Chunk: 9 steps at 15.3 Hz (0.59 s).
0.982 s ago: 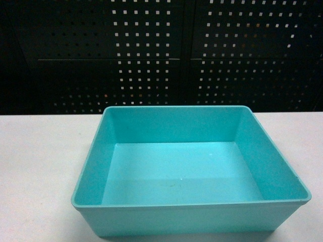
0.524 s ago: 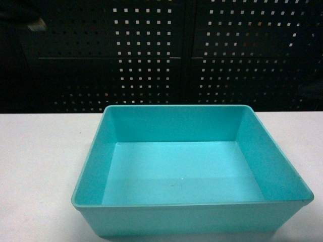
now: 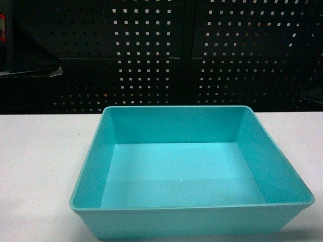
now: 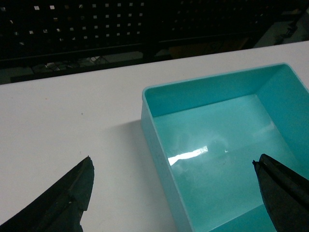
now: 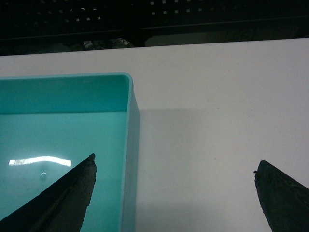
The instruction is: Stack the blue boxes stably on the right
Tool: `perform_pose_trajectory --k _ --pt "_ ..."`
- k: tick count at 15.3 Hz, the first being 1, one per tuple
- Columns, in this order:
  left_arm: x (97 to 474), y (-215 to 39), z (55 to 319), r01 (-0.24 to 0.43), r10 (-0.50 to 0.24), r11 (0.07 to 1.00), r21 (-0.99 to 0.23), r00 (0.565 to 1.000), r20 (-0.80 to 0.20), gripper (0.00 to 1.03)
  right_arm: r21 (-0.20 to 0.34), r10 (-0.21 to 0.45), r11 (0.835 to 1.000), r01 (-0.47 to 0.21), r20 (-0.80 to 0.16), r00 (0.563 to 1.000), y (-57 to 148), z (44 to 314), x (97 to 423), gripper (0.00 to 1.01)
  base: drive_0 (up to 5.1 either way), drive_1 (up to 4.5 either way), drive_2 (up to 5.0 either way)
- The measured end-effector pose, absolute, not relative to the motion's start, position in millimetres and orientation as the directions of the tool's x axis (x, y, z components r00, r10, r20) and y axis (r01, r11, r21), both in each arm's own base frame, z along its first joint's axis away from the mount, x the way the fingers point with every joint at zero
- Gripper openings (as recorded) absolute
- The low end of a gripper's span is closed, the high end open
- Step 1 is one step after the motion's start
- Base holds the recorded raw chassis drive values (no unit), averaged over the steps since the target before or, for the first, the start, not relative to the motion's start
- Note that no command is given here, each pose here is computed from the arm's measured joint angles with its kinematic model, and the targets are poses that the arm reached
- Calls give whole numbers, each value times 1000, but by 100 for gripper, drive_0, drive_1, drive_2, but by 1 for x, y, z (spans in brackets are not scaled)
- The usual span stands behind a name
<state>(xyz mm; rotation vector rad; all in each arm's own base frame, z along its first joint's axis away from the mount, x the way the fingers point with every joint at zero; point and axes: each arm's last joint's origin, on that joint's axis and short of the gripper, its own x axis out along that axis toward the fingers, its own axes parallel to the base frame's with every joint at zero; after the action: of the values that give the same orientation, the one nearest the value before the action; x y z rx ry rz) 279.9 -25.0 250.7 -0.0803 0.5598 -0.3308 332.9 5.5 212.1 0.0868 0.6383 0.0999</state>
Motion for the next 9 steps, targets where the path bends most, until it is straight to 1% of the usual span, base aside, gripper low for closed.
perform_pose_trajectory --k 1,2,3,4,5,6,7,8,9 --pt "280 -25 250 285 -329 944 -165 794 -511 98 116 128 991 -73 -595 793 6 212 333 98 0 0 0" --pt "280 -25 250 285 -329 944 -165 794 -511 98 156 185 982 -109 -644 743 10 211 338 98 0 0 0" --pt "280 -25 250 286 -330 944 -165 794 -511 98 199 249 968 -153 -686 684 15 207 355 98 0 0 0" --pt "280 -25 250 286 -330 944 -164 795 -509 98 237 302 953 -189 -731 612 22 198 378 98 0 0 0" --pt "280 -26 250 287 -331 943 -165 793 -511 98 257 322 947 -194 -774 546 25 188 394 98 0 0 0" --pt "280 -26 250 288 -331 943 -165 794 -511 98 273 339 940 -204 -822 458 31 172 408 98 0 0 0" --pt "280 -26 250 288 -331 943 -165 794 -510 98 282 345 936 -210 -848 402 34 160 418 98 0 0 0" --pt "280 -24 250 282 -326 945 -164 796 -510 98 276 347 933 -229 -858 379 35 158 430 98 0 0 0" --pt "280 -24 250 284 -328 945 -165 795 -510 98 221 340 927 -304 -837 429 44 169 438 98 0 0 0"
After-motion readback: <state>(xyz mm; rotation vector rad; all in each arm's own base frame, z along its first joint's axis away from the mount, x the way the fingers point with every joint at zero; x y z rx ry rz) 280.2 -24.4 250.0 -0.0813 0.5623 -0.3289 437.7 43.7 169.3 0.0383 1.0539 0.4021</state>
